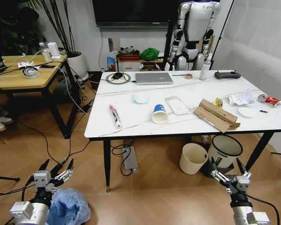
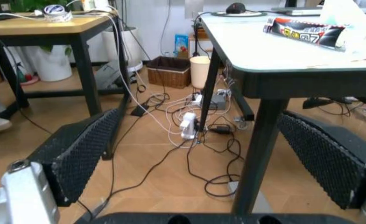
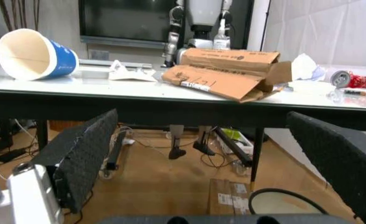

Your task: Pick up the trash bin and place the trash from the table into it.

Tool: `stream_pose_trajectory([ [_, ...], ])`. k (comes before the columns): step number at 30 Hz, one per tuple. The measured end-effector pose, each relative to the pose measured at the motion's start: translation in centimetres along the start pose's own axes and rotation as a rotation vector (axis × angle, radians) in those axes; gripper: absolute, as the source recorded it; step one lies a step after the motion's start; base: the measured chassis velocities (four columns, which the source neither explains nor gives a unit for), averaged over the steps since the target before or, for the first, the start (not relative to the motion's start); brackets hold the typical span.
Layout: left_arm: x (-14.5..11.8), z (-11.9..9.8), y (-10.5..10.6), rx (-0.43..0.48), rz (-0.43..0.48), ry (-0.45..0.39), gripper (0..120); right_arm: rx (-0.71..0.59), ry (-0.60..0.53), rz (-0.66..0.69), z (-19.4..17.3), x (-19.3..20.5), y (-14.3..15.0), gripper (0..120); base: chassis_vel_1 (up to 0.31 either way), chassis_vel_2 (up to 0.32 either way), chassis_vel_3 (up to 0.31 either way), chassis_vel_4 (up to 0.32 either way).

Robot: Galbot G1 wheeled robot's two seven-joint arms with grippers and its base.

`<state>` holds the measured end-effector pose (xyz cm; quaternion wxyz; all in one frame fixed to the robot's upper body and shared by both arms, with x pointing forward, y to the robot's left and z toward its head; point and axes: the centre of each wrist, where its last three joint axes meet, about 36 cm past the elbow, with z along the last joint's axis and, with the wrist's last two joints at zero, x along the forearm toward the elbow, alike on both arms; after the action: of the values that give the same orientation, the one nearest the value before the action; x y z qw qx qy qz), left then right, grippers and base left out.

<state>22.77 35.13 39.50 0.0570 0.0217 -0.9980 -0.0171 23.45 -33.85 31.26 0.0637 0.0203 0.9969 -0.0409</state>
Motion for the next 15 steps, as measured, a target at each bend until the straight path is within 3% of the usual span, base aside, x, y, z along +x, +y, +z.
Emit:
stream_pose_trajectory([
  [15,-0.13,0.02,-0.39,0.003,-0.004,-0.003,100,0.004,-0.004,0.006,-0.27,0.08,-0.19,100,0.000,0.000,0.000,0.000],
])
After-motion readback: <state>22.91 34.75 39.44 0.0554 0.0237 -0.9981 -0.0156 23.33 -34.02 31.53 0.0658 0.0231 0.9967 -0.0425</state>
